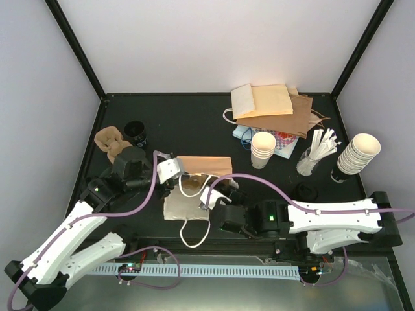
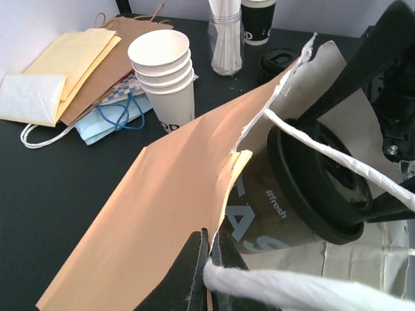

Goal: Pack the takeout coffee

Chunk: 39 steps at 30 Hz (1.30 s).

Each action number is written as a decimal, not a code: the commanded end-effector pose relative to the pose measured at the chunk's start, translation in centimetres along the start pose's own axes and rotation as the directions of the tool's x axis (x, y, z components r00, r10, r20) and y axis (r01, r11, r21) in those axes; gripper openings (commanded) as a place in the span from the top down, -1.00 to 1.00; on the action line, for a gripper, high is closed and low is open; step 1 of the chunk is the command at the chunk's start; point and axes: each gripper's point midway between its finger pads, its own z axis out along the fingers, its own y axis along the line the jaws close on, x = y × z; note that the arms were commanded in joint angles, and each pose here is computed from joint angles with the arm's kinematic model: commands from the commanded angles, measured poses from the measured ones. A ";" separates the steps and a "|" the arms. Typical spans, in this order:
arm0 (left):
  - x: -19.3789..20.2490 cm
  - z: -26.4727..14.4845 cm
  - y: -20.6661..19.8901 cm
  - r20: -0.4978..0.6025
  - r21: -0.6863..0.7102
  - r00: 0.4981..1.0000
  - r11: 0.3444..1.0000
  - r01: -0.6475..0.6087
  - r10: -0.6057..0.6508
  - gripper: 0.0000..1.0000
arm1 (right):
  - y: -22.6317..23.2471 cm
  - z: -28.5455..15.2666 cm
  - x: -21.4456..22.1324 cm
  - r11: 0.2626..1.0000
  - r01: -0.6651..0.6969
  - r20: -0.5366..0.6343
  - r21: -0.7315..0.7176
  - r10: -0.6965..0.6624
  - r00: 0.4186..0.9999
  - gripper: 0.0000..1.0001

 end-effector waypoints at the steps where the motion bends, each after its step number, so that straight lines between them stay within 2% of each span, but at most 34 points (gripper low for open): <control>1: -1.7 -0.7 -0.8 0.082 0.027 0.996 0.999 0.038 -0.040 0.94 | 1.1 0.6 0.1 0.999 0.041 0.011 0.006 -0.042 0.999 -0.39; 5: -2.7 -1.2 -0.2 0.122 -0.015 0.992 0.999 0.042 -0.040 0.94 | 2.2 1.3 1.0 0.995 0.093 -0.011 0.027 -0.093 0.996 -0.39; 10: -3.8 -1.4 0.5 0.135 -0.039 0.989 0.997 0.063 -0.057 0.95 | 2.5 1.8 0.6 0.991 0.130 0.019 0.036 -0.130 0.991 -0.39; 16: -4.1 -1.6 0.1 0.148 -0.023 0.989 0.999 0.024 -0.021 0.95 | 3.8 2.5 0.0 0.957 0.291 0.067 0.006 -0.291 0.954 -0.31; 23: -3.6 -2.0 0.1 0.104 -0.040 0.994 0.999 -0.017 0.021 0.95 | 2.2 5.5 0.5 0.950 0.312 -0.005 0.025 -0.312 0.950 -0.28; 30: -3.4 -2.0 -0.2 0.090 -0.024 0.996 1.000 -0.017 0.019 0.94 | 2.4 8.0 0.2 0.928 0.370 -0.028 0.051 -0.369 0.929 -0.23; 34: -3.0 -1.7 -0.5 0.076 0.003 0.997 1.000 0.000 0.000 0.94 | 1.3 9.2 0.0 0.937 0.344 -0.042 0.070 -0.341 0.939 -0.13; 39: -2.9 -1.3 -1.0 0.064 0.043 0.998 0.999 0.023 -0.026 0.94 | -0.3 10.9 0.1 0.941 0.325 -0.093 0.090 -0.317 0.944 -0.12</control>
